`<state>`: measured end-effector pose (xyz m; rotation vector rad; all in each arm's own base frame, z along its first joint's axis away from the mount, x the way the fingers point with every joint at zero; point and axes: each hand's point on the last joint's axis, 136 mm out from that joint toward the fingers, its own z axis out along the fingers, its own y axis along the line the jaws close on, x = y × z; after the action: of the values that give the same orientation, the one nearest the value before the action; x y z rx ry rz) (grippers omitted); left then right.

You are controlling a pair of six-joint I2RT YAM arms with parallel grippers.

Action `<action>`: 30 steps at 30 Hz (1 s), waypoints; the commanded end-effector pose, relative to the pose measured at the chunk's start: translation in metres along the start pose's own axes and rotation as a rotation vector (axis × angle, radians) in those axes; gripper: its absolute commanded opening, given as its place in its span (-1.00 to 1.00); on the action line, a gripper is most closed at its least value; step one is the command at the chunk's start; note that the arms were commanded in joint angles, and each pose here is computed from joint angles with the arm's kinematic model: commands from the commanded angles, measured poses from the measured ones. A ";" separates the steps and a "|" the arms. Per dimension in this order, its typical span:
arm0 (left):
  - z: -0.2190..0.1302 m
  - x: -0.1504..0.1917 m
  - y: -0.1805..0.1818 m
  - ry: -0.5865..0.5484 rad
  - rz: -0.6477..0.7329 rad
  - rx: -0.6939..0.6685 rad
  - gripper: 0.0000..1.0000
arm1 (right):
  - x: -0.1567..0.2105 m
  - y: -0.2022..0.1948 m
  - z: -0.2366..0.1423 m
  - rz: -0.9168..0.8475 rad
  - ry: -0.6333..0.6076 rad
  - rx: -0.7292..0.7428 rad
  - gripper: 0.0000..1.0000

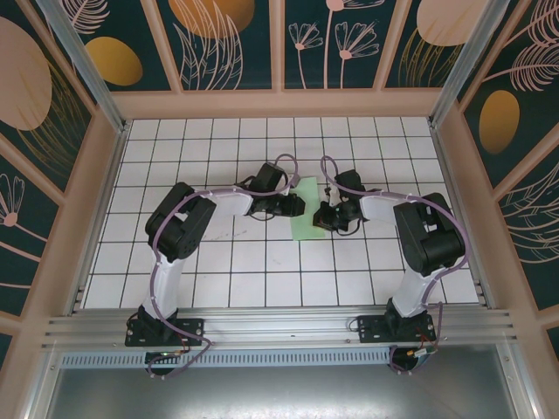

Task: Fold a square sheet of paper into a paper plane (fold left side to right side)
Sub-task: First fold the square sheet of paper in half at the center of the table.

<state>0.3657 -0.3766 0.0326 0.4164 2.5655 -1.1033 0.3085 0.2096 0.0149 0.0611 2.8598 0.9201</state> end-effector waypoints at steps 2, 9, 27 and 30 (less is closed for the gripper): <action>0.001 -0.011 -0.005 0.001 -0.010 0.040 -0.56 | 0.023 -0.030 0.010 0.039 0.075 0.114 -0.85; 0.010 -0.003 0.006 0.017 -0.019 0.027 -0.56 | 0.023 -0.032 0.010 0.039 0.078 0.121 -0.85; 0.001 -0.024 0.053 -0.063 -0.067 -0.084 -0.59 | 0.033 -0.046 0.011 0.030 0.114 0.181 -0.85; -0.003 -0.037 0.061 -0.086 -0.076 -0.101 -0.58 | 0.034 -0.047 0.011 0.031 0.117 0.184 -0.85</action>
<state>0.3895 -0.3652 0.0236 0.3529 2.5615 -1.1086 0.3081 0.2090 0.0137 0.0157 2.8636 0.8959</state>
